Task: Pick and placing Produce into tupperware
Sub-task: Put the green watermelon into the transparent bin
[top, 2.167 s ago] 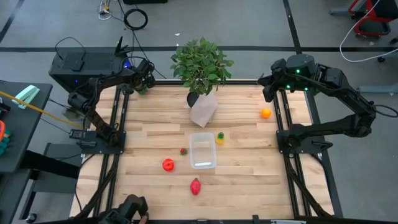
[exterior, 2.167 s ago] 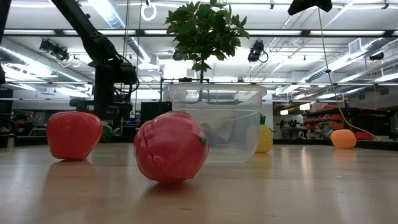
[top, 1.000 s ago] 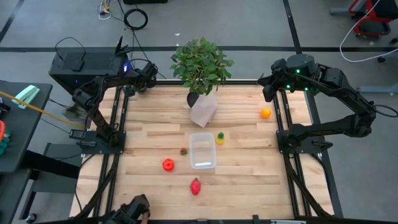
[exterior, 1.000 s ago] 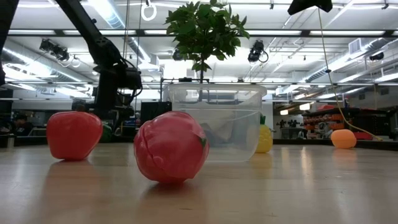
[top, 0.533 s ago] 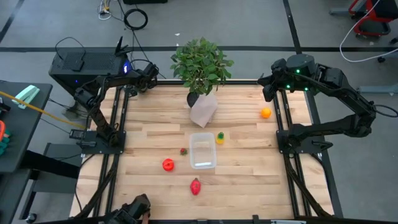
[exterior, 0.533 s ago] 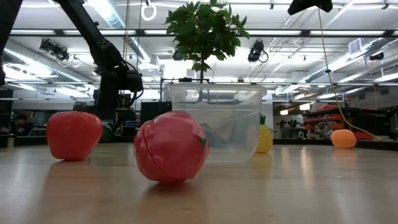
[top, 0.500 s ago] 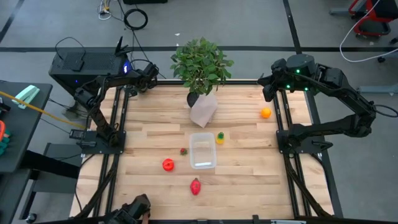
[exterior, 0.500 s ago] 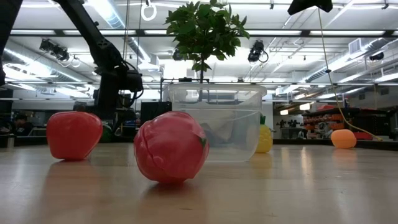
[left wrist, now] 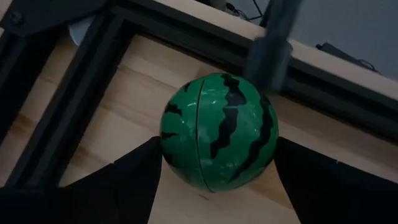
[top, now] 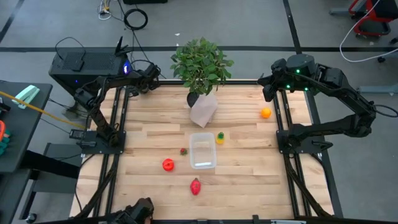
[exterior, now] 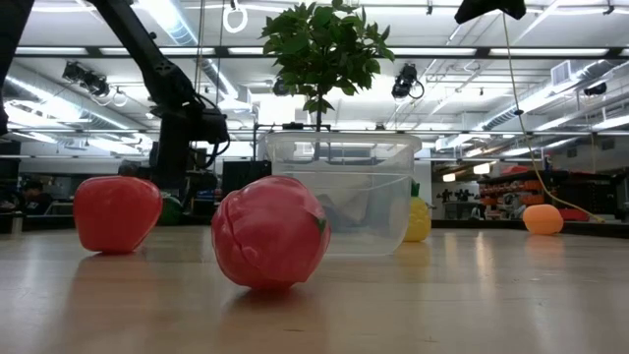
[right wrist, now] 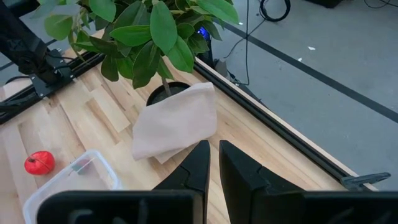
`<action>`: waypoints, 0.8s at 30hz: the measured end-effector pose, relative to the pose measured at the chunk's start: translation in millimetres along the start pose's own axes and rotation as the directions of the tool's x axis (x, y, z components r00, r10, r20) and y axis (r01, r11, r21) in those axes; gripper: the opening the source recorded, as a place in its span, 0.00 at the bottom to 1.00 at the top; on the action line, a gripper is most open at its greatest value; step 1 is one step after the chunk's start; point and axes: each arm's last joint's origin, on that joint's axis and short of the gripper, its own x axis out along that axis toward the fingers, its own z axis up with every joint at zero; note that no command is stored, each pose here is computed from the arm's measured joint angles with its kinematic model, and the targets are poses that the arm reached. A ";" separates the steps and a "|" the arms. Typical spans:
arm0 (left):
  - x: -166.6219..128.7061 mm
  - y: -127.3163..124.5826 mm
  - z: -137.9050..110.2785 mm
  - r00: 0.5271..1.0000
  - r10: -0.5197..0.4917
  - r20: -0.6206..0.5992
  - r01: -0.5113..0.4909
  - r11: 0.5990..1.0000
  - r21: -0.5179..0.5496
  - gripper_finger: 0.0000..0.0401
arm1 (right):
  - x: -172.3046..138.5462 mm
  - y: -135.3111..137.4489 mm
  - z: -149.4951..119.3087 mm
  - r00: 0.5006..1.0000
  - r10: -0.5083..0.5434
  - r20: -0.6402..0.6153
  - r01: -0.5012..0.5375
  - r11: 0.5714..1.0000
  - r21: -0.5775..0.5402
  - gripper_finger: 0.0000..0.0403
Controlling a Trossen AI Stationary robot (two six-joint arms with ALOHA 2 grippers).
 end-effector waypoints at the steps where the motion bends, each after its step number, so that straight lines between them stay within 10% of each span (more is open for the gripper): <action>1: -1.4 -1.4 -2.2 1.000 -0.008 -0.006 0.008 1.000 0.009 0.75 | 0.0 0.0 0.0 1.000 0.000 0.000 0.000 1.000 0.000 0.11; 24: -70.2 -25.0 -110.9 0.990 -0.096 -0.101 0.123 0.945 0.304 0.72 | 0.0 0.0 0.0 1.000 0.000 0.000 0.000 1.000 -0.027 0.11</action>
